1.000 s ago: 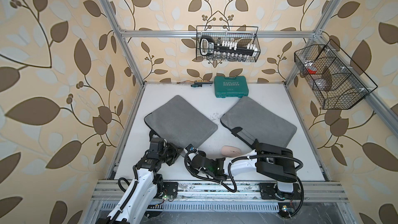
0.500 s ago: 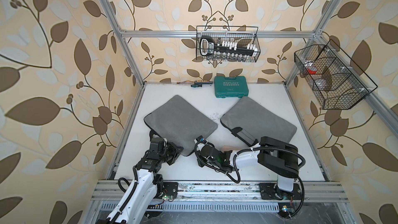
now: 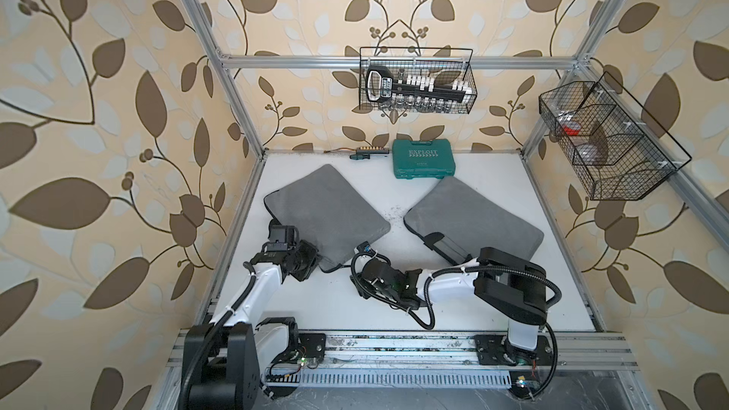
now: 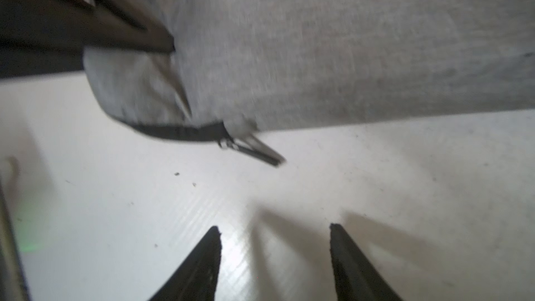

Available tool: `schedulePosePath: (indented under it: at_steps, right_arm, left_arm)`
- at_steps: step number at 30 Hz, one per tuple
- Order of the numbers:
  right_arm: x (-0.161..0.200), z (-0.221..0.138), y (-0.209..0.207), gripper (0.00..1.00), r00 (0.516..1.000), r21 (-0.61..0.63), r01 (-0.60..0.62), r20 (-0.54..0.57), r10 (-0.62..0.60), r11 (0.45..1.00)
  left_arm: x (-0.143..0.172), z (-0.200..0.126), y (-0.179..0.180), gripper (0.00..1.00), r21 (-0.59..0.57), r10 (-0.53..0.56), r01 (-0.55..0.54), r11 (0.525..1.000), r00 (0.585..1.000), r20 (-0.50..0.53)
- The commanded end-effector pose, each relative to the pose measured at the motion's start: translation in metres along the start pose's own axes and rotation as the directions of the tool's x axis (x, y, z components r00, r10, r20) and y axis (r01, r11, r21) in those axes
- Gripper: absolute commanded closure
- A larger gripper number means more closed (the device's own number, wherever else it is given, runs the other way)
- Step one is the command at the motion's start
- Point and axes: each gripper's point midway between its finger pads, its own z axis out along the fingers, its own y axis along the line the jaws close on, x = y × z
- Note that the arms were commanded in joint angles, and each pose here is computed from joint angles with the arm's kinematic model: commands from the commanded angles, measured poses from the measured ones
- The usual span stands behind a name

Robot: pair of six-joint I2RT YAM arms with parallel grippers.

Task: Put the mouse into the laptop bag
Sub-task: Move the zippered laptop bag to the center of the board, then adjust the zippered laptop bag at the center of the board.

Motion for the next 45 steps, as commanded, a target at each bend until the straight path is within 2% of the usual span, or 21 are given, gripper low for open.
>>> schedulePosePath:
  at_steps: [1, 5, 6, 8, 9, 10, 13, 15, 17, 19, 21, 25, 28, 29, 31, 33, 34, 38, 42, 44, 45]
  right_arm:
    - [-0.019, -0.024, -0.041, 0.3, 0.996, 0.123, -0.072, 0.054, 0.066, 0.99]
    - [-0.037, -0.067, -0.094, 0.16, 0.98, 0.286, -0.174, 0.149, 0.136, 0.942]
    - [-0.041, -0.08, -0.111, 0.13, 0.971, 0.328, -0.21, 0.178, 0.158, 0.921]
    - [-0.043, -0.102, -0.141, 0.08, 0.95, 0.378, -0.288, 0.226, 0.214, 0.88]
    - [-0.042, -0.116, -0.157, 0.05, 0.933, 0.387, -0.338, 0.256, 0.253, 0.858]
    - [-0.039, -0.128, -0.173, 0.01, 0.916, 0.398, -0.383, 0.282, 0.286, 0.834]
    - [-0.036, -0.165, -0.212, 0.01, 0.852, 0.383, -0.501, 0.375, 0.365, 0.776]
    - [-0.03, -0.192, -0.235, 0.01, 0.798, 0.375, -0.578, 0.445, 0.407, 0.725]
    - [-0.025, -0.219, -0.254, 0.01, 0.745, 0.363, -0.642, 0.502, 0.439, 0.675]
    - [-0.02, -0.244, -0.271, 0.01, 0.703, 0.361, -0.688, 0.545, 0.456, 0.629]
    - [-0.015, -0.261, -0.283, 0.01, 0.683, 0.372, -0.711, 0.568, 0.46, 0.596]
    - [0.002, -0.28, -0.314, 0.01, 0.623, 0.416, -0.777, 0.611, 0.488, 0.472]
    - [0.008, -0.266, -0.335, 0.01, 0.554, 0.36, -0.831, 0.595, 0.582, 0.424]
    - [0.018, -0.263, -0.346, 0.01, 0.521, 0.367, -0.853, 0.581, 0.625, 0.371]
    - [0.044, -0.274, -0.371, 0.01, 0.446, 0.423, -0.881, 0.594, 0.669, 0.211]
    - [0.061, -0.287, -0.389, 0.01, 0.401, 0.449, -0.887, 0.637, 0.658, 0.105]
    - [0.067, -0.29, -0.392, 0.01, 0.372, 0.44, -0.895, 0.649, 0.664, 0.071]
    - [0.072, -0.292, -0.391, 0.01, 0.329, 0.387, -0.92, 0.686, 0.649, 0.057]
    - [0.093, -0.28, -0.385, 0.01, 0.237, 0.322, -0.947, 0.697, 0.677, -0.001]
    - [0.096, -0.263, -0.381, 0.01, 0.206, 0.258, -0.965, 0.673, 0.71, 0.035]
    - [0.092, -0.258, -0.377, 0.01, 0.208, 0.24, -0.969, 0.652, 0.729, 0.061]
  left_arm:
    - [-0.034, 0.0, 0.001, 0.96, -0.101, 0.051, -0.043, 0.994, 0.996, 0.078]
    - [-0.045, 0.002, -0.005, 0.79, -0.138, 0.048, -0.036, 0.99, 0.996, 0.081]
    - [-0.048, 0.0, -0.005, 0.68, -0.143, 0.045, -0.03, 0.989, 0.994, 0.099]
    - [-0.051, -0.007, -0.003, 0.37, -0.162, 0.047, -0.025, 0.987, 0.99, 0.135]
    - [-0.052, -0.012, -0.003, 0.29, -0.17, 0.05, -0.024, 0.985, 0.988, 0.149]
    - [-0.053, -0.018, -0.005, 0.23, -0.166, 0.053, -0.026, 0.986, 0.986, 0.16]
    - [-0.05, -0.038, -0.012, 0.09, -0.152, 0.063, -0.034, 0.988, 0.98, 0.189]
    - [-0.048, -0.054, -0.021, 0.03, -0.106, 0.038, -0.014, 0.994, 0.974, 0.222]
    - [-0.043, -0.068, -0.042, 0.01, -0.001, 0.043, -0.044, 0.999, 0.971, 0.235]
    - [-0.033, -0.077, -0.07, 0.01, 0.158, 0.05, -0.084, 0.984, 0.977, 0.207]
    - [-0.02, -0.084, -0.09, 0.01, 0.256, 0.072, -0.116, 0.96, 0.982, 0.174]
    - [0.008, -0.091, -0.11, 0.01, 0.3, 0.203, -0.248, 0.921, 0.964, 0.172]
    - [0.045, -0.075, -0.125, 0.01, 0.322, 0.319, -0.336, 0.885, 0.942, 0.107]
    - [0.056, -0.068, -0.129, 0.01, 0.327, 0.346, -0.354, 0.876, 0.935, 0.083]
    - [0.083, -0.052, -0.138, 0.01, 0.34, 0.41, -0.399, 0.852, 0.911, 0.042]
    - [0.108, -0.037, -0.146, 0.01, 0.34, 0.466, -0.444, 0.829, 0.884, 0.019]
    - [0.123, -0.028, -0.15, 0.01, 0.34, 0.497, -0.468, 0.816, 0.868, 0.003]
    - [0.177, 0.003, -0.163, 0.01, 0.331, 0.591, -0.543, 0.772, 0.805, -0.057]
    - [0.201, 0.04, -0.166, 0.01, 0.259, 0.621, -0.582, 0.771, 0.777, -0.104]
    - [0.208, 0.055, -0.168, 0.01, 0.24, 0.624, -0.588, 0.773, 0.772, -0.118]
    - [0.213, 0.063, -0.168, 0.01, 0.23, 0.623, -0.588, 0.776, 0.77, -0.134]
